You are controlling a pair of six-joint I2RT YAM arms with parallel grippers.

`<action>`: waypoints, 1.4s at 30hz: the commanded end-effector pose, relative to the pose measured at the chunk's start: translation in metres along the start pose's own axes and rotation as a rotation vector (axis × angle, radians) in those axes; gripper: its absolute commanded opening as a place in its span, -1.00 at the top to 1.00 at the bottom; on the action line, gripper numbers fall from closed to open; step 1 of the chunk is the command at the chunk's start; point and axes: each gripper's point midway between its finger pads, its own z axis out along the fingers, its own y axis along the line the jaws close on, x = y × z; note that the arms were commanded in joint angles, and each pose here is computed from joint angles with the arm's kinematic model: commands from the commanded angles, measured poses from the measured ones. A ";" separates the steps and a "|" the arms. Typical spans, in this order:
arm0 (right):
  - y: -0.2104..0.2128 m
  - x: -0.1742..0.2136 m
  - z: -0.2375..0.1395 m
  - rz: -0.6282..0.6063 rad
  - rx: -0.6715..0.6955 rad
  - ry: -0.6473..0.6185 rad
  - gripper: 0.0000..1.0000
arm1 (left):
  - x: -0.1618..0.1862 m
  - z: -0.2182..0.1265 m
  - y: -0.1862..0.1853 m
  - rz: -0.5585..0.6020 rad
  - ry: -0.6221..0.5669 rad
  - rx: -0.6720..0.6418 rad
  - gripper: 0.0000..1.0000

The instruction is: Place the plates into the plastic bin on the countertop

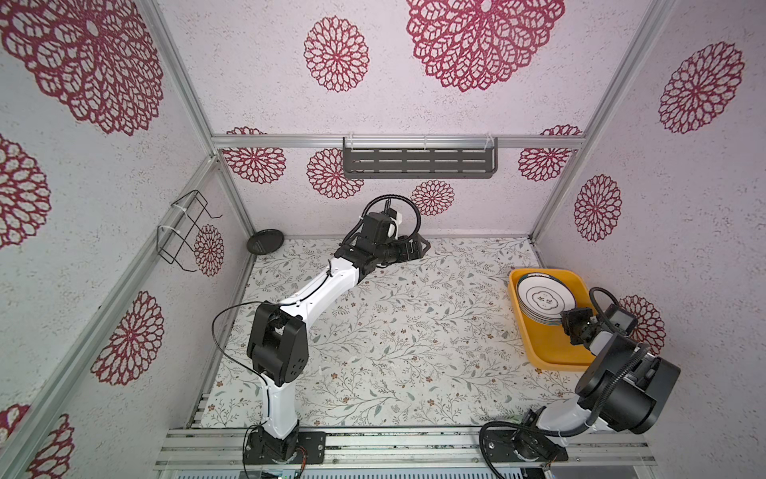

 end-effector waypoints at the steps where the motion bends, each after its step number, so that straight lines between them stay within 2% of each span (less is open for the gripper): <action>1: 0.020 -0.007 -0.003 -0.060 -0.039 0.007 0.33 | -0.006 -0.002 0.002 0.010 -0.018 -0.006 -0.94; 8: 0.035 -0.009 -0.013 -0.117 -0.041 0.011 -0.42 | -0.007 0.000 0.021 -0.041 -0.035 -0.074 -0.94; 17: 0.054 -0.018 -0.027 -0.179 -0.010 -0.009 -0.98 | -0.012 -0.020 0.066 -0.147 -0.129 -0.229 -0.94; 24: 0.093 -0.007 -0.037 -0.257 -0.072 -0.006 -0.98 | -0.015 -0.057 0.109 -0.250 -0.228 -0.332 -0.94; 29: 0.118 0.010 -0.037 -0.291 -0.127 0.026 -0.98 | -0.017 -0.094 0.151 -0.340 -0.310 -0.467 -0.94; 33: 0.144 0.030 -0.036 -0.345 -0.185 0.054 -0.98 | -0.014 -0.121 0.184 -0.397 -0.347 -0.557 -0.94; 42: 0.198 0.089 -0.025 -0.411 -0.313 0.122 -0.98 | -0.011 -0.168 0.246 -0.524 -0.409 -0.665 -0.94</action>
